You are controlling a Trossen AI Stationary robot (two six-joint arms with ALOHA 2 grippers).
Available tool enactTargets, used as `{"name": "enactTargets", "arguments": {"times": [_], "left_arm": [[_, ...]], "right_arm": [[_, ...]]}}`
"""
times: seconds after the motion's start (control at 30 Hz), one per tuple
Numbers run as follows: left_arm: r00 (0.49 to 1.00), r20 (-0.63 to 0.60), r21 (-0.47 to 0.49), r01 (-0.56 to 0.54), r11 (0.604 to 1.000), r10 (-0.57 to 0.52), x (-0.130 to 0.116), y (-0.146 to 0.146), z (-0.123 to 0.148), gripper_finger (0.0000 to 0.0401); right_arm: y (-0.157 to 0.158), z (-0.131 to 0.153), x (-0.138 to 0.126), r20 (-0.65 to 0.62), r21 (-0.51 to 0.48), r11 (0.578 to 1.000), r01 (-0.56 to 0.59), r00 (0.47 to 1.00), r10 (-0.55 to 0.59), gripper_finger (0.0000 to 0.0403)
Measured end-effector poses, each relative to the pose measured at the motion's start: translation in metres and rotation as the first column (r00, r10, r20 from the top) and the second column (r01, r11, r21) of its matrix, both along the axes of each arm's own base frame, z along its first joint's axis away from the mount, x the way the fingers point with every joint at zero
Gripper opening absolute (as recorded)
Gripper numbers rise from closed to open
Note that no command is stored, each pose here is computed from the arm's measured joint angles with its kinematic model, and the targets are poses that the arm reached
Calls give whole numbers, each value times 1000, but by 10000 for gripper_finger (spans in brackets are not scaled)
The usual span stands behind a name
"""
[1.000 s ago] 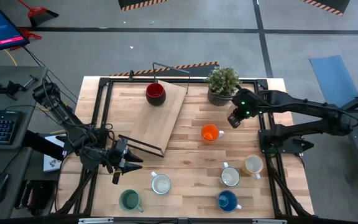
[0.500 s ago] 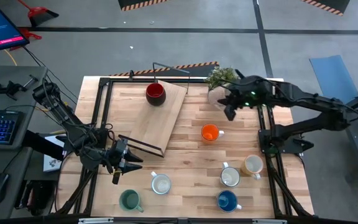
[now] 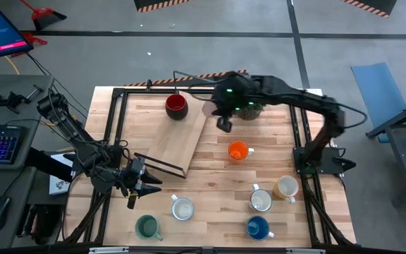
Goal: Place coffee mugs
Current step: Put the yellow cup on the shelf
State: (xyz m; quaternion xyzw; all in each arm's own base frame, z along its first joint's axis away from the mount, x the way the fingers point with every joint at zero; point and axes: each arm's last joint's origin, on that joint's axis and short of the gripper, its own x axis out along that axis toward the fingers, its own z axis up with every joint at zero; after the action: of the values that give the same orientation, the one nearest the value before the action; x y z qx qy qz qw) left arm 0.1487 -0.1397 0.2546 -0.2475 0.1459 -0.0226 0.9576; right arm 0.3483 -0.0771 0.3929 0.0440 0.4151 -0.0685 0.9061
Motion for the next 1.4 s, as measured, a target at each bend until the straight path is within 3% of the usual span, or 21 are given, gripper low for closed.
{"name": "enactTargets", "arguments": {"times": [0.3, 0.5, 0.97, 1.4], "left_arm": [[1000, 0, 0, -1, 1000, 1, 0, 0, 0, 126], [1000, 1, 1, -4, 1000, 4, 0, 0, 0, 126], [1000, 8, 13, -25, 1000, 25, 0, 1, 0, 126], [1000, 9, 12, -26, 1000, 26, 0, 1, 0, 126]], "right_arm": [[-6, -39, 63, -122, 33, 989, -145, 981, 148, 0], [5, -68, 88, -165, 68, 968, -242, 954, 250, 0], [13, -114, 114, -245, 73, 960, -270, 928, 280, 0], [-15, -122, 113, -282, -12, 976, -216, 937, 204, 0]]}}
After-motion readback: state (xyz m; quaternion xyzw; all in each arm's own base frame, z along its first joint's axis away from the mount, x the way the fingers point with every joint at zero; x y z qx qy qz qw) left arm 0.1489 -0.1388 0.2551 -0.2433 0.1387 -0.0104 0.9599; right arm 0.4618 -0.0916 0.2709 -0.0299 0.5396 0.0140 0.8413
